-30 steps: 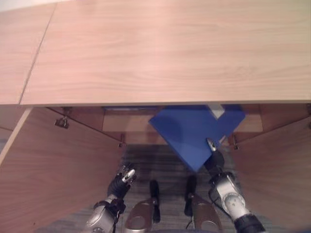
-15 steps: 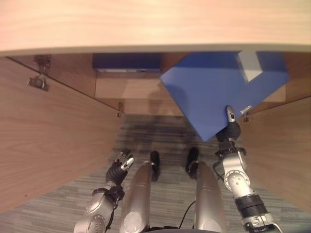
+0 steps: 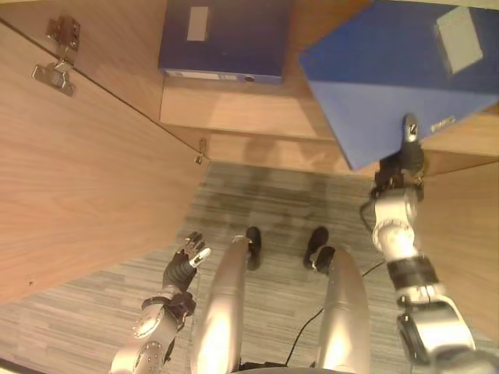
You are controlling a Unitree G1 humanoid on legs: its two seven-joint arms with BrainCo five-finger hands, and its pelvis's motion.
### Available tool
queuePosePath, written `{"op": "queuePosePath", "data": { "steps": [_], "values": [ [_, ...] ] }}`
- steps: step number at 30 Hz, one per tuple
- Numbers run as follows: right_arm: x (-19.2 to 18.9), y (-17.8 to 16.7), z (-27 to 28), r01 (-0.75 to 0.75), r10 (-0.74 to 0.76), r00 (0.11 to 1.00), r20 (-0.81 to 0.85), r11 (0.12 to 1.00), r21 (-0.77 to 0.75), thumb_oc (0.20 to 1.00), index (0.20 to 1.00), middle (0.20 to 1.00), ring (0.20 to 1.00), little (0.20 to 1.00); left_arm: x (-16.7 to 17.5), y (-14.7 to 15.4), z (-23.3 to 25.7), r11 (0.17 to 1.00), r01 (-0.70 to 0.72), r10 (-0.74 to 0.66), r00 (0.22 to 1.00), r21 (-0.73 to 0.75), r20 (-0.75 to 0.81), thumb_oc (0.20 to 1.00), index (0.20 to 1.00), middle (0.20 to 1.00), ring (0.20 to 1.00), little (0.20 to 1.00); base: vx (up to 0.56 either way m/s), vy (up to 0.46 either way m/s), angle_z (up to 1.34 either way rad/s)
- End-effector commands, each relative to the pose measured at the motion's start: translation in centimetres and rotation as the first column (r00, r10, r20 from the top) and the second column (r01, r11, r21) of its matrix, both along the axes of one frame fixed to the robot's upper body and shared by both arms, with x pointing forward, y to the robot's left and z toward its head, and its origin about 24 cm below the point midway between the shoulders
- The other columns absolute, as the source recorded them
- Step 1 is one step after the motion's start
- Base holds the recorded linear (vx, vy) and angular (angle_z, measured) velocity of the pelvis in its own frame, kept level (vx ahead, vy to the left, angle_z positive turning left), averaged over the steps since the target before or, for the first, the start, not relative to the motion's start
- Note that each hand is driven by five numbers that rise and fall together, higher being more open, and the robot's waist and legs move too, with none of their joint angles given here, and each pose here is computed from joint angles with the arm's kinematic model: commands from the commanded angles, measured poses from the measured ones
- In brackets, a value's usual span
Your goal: Put the empty folder in the office cabinet
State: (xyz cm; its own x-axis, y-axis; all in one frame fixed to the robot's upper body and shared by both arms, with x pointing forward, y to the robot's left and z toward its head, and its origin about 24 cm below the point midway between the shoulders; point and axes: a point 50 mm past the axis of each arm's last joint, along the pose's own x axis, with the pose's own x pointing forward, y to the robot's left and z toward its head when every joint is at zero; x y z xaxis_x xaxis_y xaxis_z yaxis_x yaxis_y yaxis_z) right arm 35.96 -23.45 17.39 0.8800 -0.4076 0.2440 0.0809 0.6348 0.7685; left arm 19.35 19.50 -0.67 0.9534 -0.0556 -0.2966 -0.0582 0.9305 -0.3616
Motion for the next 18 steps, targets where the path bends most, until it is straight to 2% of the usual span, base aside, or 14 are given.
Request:
{"op": "queuePosePath", "data": {
  "steps": [1,8,18],
  "values": [
    [0.5,-2.6,6.7,0.119,-0.124,0.978,0.170,0.992,0.037,0.200,0.200,0.200,0.200,0.200,-0.3,0.2,1.2,0.997,0.029,-0.032,0.998,0.069,0.047,1.000,1.000,1.000,1.000,1.000,-0.01,0.002,0.05],
    [1.5,-3.7,10.4,0.181,-0.182,0.971,0.156,0.983,0.019,0.200,0.200,0.200,0.200,0.200,0.2,0.3,1.6,0.995,0.041,-0.046,0.997,0.086,0.056,1.000,1.000,1.000,1.000,1.000,0.00,0.004,0.08],
    [2.6,-3.7,12.9,0.213,-0.228,0.967,0.109,0.968,0.132,0.200,0.200,0.200,0.200,0.200,0.3,1.0,1.4,0.991,0.033,-0.038,0.999,0.131,0.034,1.000,1.000,1.000,1.000,1.000,0.00,0.003,0.01]
  ]
}}
